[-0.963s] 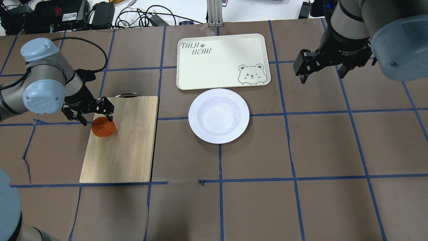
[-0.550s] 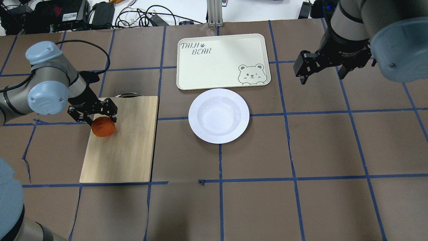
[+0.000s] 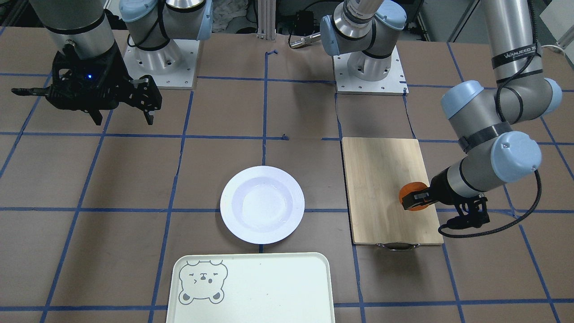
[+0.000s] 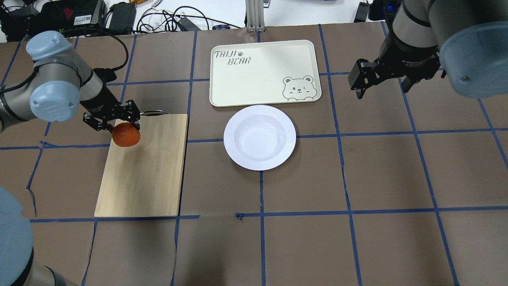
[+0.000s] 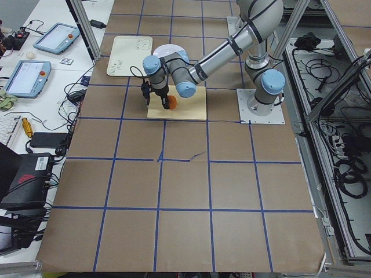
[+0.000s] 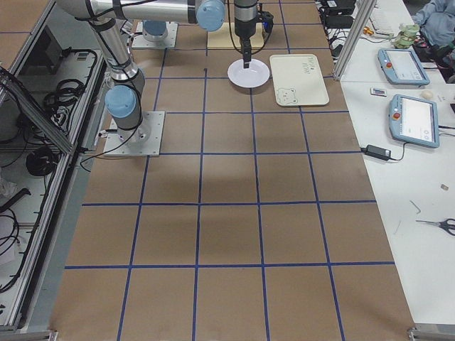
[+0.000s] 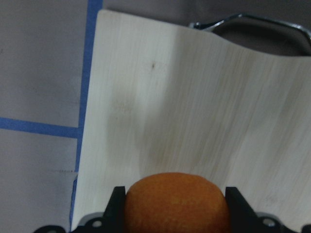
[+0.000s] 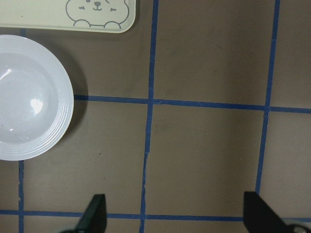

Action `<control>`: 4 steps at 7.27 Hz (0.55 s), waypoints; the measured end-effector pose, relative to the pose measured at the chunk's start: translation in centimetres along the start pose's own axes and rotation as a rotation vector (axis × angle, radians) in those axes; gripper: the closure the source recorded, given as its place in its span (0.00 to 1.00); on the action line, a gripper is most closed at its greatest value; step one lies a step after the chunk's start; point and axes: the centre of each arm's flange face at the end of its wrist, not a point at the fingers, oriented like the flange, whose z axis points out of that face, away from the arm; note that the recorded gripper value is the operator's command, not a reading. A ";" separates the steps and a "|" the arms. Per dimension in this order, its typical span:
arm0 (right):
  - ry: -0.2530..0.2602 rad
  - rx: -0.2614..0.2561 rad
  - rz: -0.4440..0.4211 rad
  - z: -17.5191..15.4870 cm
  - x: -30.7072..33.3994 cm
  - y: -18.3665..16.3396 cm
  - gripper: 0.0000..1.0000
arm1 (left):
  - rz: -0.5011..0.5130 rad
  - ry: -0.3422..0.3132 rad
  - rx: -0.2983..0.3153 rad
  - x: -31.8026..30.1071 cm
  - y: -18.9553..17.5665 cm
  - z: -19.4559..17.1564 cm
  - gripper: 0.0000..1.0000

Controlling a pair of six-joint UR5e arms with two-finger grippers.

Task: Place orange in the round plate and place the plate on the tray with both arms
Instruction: 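Lift the orange with the left gripper and carry it over the white plate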

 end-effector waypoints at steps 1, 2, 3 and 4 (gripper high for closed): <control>0.000 0.001 0.000 0.0 0.0 0.0 0.00 | -0.024 0.008 0.025 3.4 -0.6 -2.0 1.00; -0.001 0.008 -0.001 -0.1 0.0 -0.1 0.00 | -0.056 0.025 0.032 7.2 -0.4 -3.0 1.00; -0.002 0.033 -0.004 -0.3 0.0 -0.5 0.00 | -0.093 0.062 0.020 11.0 0.2 -2.7 1.00; -0.002 0.068 -0.007 -0.6 0.0 -0.9 0.00 | -0.145 0.114 0.008 14.7 1.0 -2.0 1.00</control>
